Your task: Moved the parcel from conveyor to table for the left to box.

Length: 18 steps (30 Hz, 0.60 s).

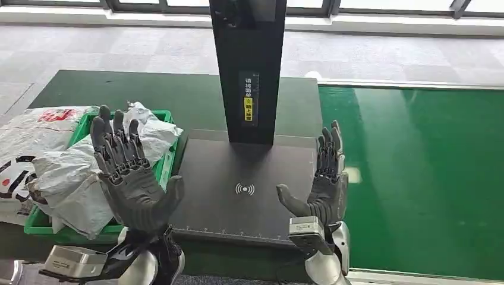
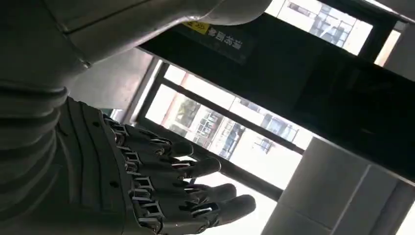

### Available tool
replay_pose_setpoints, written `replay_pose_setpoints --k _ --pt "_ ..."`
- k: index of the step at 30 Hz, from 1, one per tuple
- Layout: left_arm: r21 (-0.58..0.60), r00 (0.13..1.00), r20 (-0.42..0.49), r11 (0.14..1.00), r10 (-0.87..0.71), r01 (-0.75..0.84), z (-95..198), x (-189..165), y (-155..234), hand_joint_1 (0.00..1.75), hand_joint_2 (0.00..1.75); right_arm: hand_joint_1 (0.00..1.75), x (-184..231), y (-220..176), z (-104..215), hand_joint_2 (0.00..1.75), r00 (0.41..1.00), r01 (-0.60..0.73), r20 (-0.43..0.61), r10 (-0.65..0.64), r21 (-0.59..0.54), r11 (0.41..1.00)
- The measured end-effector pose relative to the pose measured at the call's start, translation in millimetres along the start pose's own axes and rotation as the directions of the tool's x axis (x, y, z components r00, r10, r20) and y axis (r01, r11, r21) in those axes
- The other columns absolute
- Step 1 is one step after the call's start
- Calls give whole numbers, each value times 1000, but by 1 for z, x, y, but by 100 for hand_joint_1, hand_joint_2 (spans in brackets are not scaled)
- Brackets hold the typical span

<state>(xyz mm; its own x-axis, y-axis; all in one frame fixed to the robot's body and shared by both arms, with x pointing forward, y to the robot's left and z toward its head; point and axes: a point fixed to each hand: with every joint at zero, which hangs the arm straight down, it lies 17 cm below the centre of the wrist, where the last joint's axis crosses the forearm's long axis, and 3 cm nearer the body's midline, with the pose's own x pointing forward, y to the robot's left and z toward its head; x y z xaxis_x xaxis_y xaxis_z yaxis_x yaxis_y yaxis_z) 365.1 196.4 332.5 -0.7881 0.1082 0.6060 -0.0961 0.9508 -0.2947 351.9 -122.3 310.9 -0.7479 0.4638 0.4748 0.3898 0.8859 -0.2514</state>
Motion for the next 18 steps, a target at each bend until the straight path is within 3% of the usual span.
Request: replay_pose_setpoints --k 7,18 --pt "-50 994 -105 999 5 -11 22 -36 -9 0 175 0 5 -6 0 175 1000 -18 6 19 -34 999" --pt "-72 984 -174 997 -38 25 41 -62 -11 0 175 0 2 -13 3 175 999 -35 -12 35 -69 997"
